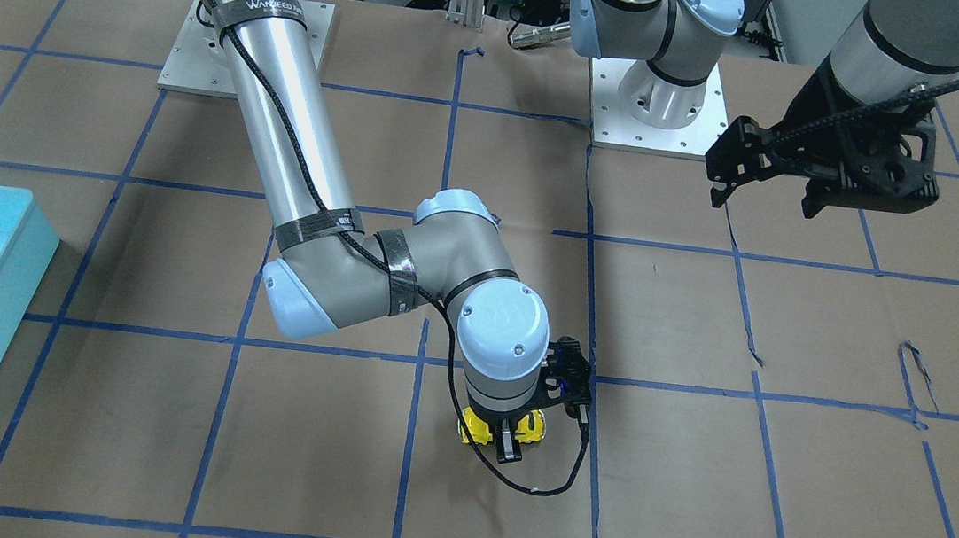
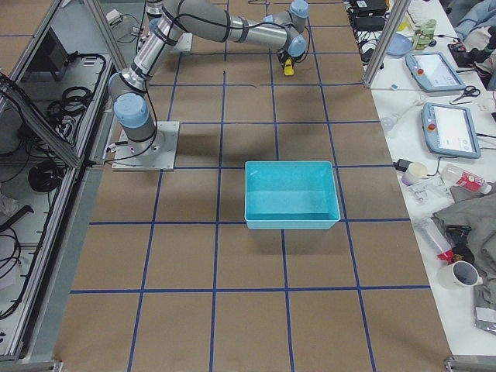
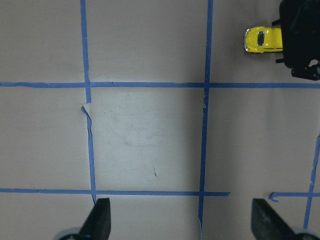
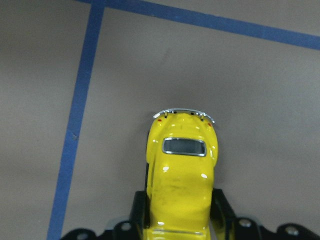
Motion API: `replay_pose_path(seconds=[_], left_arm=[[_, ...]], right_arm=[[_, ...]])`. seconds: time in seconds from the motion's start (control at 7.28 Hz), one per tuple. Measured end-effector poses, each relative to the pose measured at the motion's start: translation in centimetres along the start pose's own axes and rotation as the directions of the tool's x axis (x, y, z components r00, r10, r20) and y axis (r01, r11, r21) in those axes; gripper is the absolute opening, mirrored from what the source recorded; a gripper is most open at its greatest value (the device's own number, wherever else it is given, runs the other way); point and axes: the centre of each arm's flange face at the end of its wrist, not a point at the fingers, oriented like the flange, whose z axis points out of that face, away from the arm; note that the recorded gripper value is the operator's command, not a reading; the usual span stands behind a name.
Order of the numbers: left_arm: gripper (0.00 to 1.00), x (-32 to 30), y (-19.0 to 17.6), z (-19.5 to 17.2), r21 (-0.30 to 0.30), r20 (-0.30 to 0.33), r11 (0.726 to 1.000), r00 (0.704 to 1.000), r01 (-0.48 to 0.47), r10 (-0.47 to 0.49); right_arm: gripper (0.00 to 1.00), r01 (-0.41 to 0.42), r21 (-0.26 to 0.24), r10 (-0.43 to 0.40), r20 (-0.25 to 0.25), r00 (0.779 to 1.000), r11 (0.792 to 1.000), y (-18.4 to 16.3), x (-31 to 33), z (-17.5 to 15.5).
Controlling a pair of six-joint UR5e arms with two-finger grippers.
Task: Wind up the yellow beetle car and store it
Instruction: 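Close the right gripper on the yellow car and lift, then carry the car with the right gripper over the light-blue bin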
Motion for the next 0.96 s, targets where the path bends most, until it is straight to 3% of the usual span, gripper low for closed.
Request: replay_pose_path(seconds=[0.41, 0.69, 0.96], left_arm=[[1.00, 0.0, -0.1, 0.1, -0.001, 0.000, 1.000, 1.000, -0.001, 0.001], [1.00, 0.0, -0.1, 0.1, -0.002, 0.000, 1.000, 1.000, 0.000, 0.000], [1.00, 0.1, -0.4, 0.3, -0.004, -0.002, 1.000, 1.000, -0.001, 0.001]], right_arm=[[0.09, -0.016, -0.040, 0.014, -0.054, 0.998, 0.999, 1.8, 0.0, -4.5], [0.09, -0.062, -0.070, 0.056, -0.082, 0.995, 0.996, 8.0, -0.1, -8.6], [0.09, -0.108, -0.087, 0.100, -0.099, 0.990, 0.990, 17.0, -1.5, -12.9]])
